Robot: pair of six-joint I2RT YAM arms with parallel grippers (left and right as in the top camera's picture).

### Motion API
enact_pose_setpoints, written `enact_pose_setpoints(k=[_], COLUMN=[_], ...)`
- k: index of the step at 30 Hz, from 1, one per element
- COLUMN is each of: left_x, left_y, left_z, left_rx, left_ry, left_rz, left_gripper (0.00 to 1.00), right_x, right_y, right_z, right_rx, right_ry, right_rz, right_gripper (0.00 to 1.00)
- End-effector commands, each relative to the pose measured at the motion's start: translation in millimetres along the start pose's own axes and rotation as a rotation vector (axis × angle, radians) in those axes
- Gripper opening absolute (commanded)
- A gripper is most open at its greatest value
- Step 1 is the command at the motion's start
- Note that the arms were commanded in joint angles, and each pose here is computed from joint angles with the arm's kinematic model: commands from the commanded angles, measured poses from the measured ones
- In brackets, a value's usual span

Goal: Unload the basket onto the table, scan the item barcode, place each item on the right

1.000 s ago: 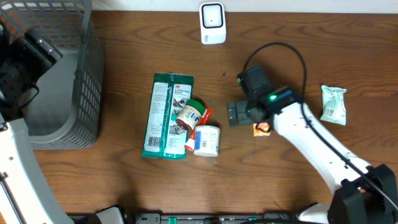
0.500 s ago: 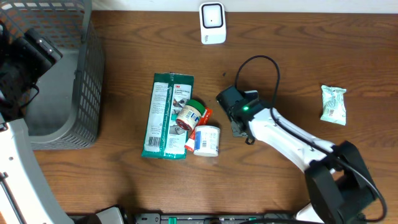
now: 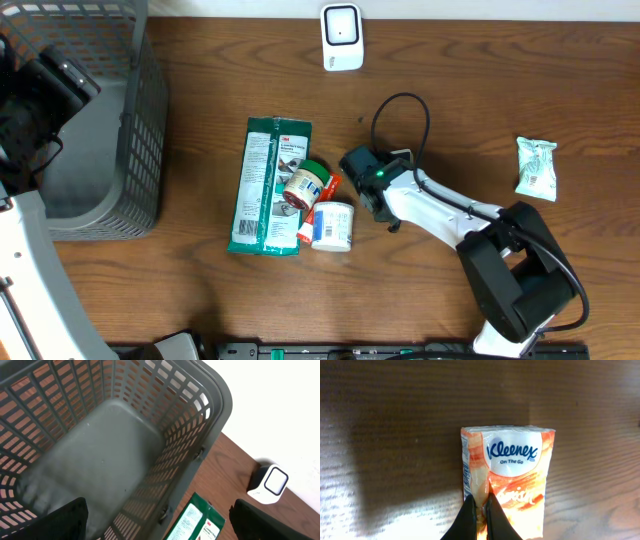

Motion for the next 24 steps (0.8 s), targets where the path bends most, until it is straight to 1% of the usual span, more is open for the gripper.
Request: enact_pose_setpoints(k=[1,2,3,6,9,12,15,18,21,24], left_x=[-0.4,-0.4,-0.4,-0.4,-0.4,-0.4,-0.4,-0.4,-0.4,-0.4], left_y=[1.4,1.4,1.4,1.4,1.4,1.4,1.4,1.4,1.4,1.4], left_z=[-0.3,-0.3,-0.3,-0.3,-0.3,-0.3,-0.3,-0.3,-0.3,-0.3], left_rx=[-0.005,-0.005,-0.005,-0.005,-0.005,-0.005,-0.005,-0.005,-0.005,-0.005], left_ry=[-0.001,-0.001,-0.001,-0.001,-0.001,-0.001,-0.001,-0.001,-0.001,-0.001], left_rz=[-0.012,-0.012,-0.012,-0.012,-0.012,-0.012,-0.012,-0.012,-0.012,-0.012], left_gripper=[0.88,0.88,0.88,0.88,0.88,0.88,0.88,0.88,0.88,0.88], right_x=[-12.3,-15.0,-19.1,-27.6,-34.8,-38.7,-39.9,-40.3,-41.5,-40.5], right_y=[0.4,0.7,-0.3,-10.8,-21.3,-25.1,-26.7,-29.1,-34.4,-39.1], right_z=[-26.1,-36.7,-54.4,-82.1,-100.7,-108.1,-103.4,-90.4,-74.2,-63.9], right_rx=[-0.138,-0.210,-0.337,-0.532,-0.725,-0.897,-1.035,-1.128,-1.201,-1.313], right_ry=[0.033,0.051,0.078,0.115,0.173,0.243,0.309,0.356,0.368,0.370], right_rz=[0.029,0.016,0.007,0.033,0.058,0.042,0.042,0.071,0.122,0.156], right_gripper=[0.01,0.01,0.01,0.01,0.01,0.01,0.01,0.01,0.01,0.01])
Point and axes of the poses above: each gripper's point midway between its finger pads, its own z axis out along the fingers, its own y axis along the line the jaws close on, x = y × z, the point moved 6 cm from there along -z, back along the fingers, and after that the axes turned 15 degrees about z, right-handed, at the moved point
